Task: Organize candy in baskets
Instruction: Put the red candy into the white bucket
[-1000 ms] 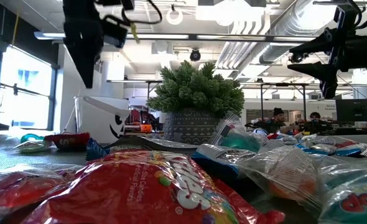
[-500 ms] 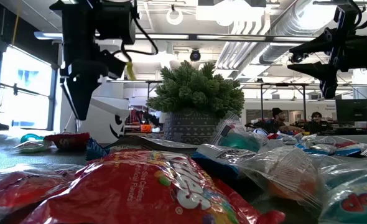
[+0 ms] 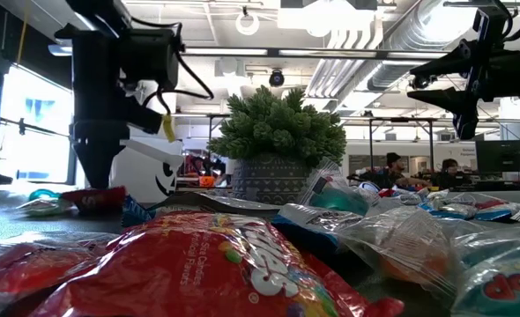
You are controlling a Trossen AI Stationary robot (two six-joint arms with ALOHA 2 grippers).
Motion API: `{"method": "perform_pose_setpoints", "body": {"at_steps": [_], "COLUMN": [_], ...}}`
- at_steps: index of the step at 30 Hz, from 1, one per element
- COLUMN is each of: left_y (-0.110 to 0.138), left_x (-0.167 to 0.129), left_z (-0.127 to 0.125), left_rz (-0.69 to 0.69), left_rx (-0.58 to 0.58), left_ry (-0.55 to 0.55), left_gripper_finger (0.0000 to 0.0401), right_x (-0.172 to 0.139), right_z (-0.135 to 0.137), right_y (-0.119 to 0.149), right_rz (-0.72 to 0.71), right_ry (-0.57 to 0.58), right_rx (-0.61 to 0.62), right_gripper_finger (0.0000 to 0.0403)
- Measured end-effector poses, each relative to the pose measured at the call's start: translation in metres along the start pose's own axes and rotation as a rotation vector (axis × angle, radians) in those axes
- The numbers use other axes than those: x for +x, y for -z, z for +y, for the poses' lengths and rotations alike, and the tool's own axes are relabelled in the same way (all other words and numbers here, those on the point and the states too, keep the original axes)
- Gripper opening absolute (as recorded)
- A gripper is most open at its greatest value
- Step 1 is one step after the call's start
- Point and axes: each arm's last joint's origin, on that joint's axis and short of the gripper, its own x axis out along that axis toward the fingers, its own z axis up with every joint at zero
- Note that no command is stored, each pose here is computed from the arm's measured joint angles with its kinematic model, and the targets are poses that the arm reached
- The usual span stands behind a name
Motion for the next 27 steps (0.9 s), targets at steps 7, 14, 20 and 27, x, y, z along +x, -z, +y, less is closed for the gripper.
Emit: {"method": "perform_pose_setpoints", "body": {"at_steps": [7,14,20,27], "left_y": [0.000,0.008,0.010,0.011], "left_x": [0.007,0.018,0.020,0.016], "left_z": [-0.001,0.002,0.002,0.003], "left_rz": [-0.053,-0.053,-0.043,-0.043], "left_rx": [0.023,0.027,0.014,-0.033], "left_ry": [0.007,0.007,0.006,0.036], "left_gripper_finger": [0.0166,0.0143,0.0087,0.0029], "right_x": [0.000,0.000,0.000,0.000], "right_z": [0.000,0.000,0.000,0.000], "right_y": [0.000,0.000,0.000,0.000], "right_rz": [0.000,0.000,0.000,0.000], "right_ry": [0.000,0.000,0.000,0.000], "right_rx": [0.000,0.000,0.000,0.000], "right_gripper_finger": [0.0162,0.0162,0.0162,0.0162]}}
